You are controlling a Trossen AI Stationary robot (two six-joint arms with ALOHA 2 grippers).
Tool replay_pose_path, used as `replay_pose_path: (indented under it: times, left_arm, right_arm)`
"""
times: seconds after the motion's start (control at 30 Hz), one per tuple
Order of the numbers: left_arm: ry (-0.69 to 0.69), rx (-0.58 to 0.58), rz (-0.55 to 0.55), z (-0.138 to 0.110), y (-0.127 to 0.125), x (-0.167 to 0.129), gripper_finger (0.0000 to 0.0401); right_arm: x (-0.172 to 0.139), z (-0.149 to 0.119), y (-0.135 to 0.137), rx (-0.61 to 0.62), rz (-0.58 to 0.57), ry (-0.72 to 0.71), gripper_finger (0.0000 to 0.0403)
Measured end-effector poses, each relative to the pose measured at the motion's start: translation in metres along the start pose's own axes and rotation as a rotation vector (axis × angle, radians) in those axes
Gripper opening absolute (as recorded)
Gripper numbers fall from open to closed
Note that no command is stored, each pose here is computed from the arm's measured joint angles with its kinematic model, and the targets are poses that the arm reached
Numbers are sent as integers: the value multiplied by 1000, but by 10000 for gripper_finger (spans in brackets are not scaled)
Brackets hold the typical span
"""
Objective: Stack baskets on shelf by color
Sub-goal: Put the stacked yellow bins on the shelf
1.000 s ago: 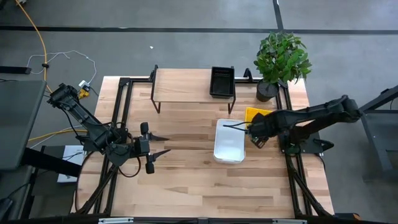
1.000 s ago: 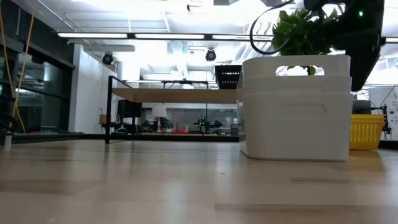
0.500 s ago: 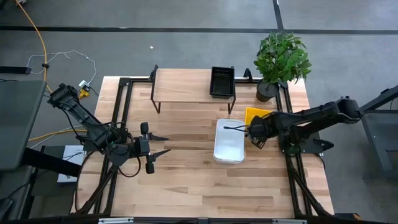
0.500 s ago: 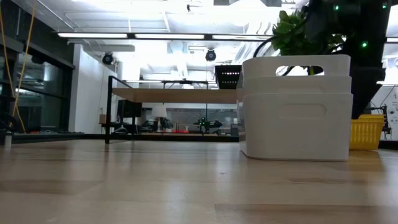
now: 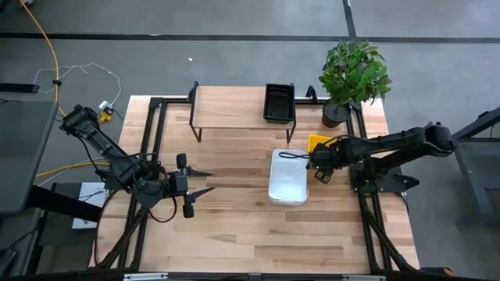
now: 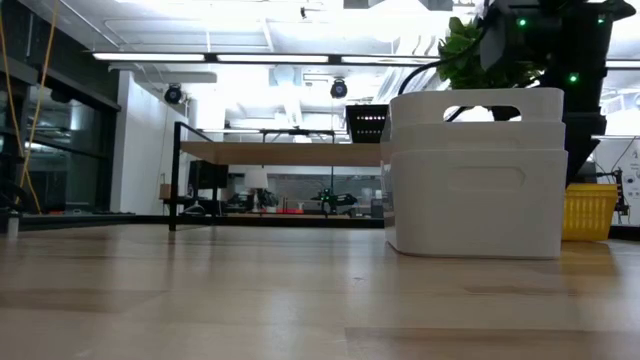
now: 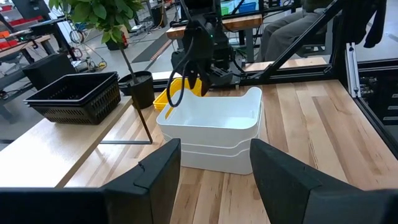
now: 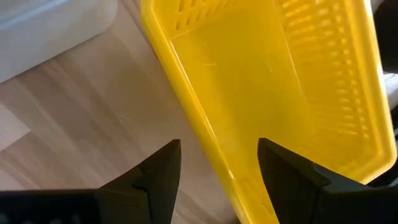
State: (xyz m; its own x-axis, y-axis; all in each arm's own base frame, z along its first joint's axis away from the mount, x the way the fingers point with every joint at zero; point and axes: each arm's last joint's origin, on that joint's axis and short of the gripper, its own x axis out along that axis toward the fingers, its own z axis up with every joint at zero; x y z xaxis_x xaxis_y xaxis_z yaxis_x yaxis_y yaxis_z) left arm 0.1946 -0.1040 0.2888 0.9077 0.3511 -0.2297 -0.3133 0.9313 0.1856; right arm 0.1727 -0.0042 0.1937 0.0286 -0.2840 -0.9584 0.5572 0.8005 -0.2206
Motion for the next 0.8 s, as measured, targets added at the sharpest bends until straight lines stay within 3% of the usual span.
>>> replay_pose_path:
  times: [0.6,0.8]
  left_arm:
    - [0,0,0,0,0,0,180]
    - [0,-1,0,0,0,0,180]
  right_arm:
    - [14,-9,-3,1,-26,42,198]
    - [14,-8,-4,5,-39,32,142]
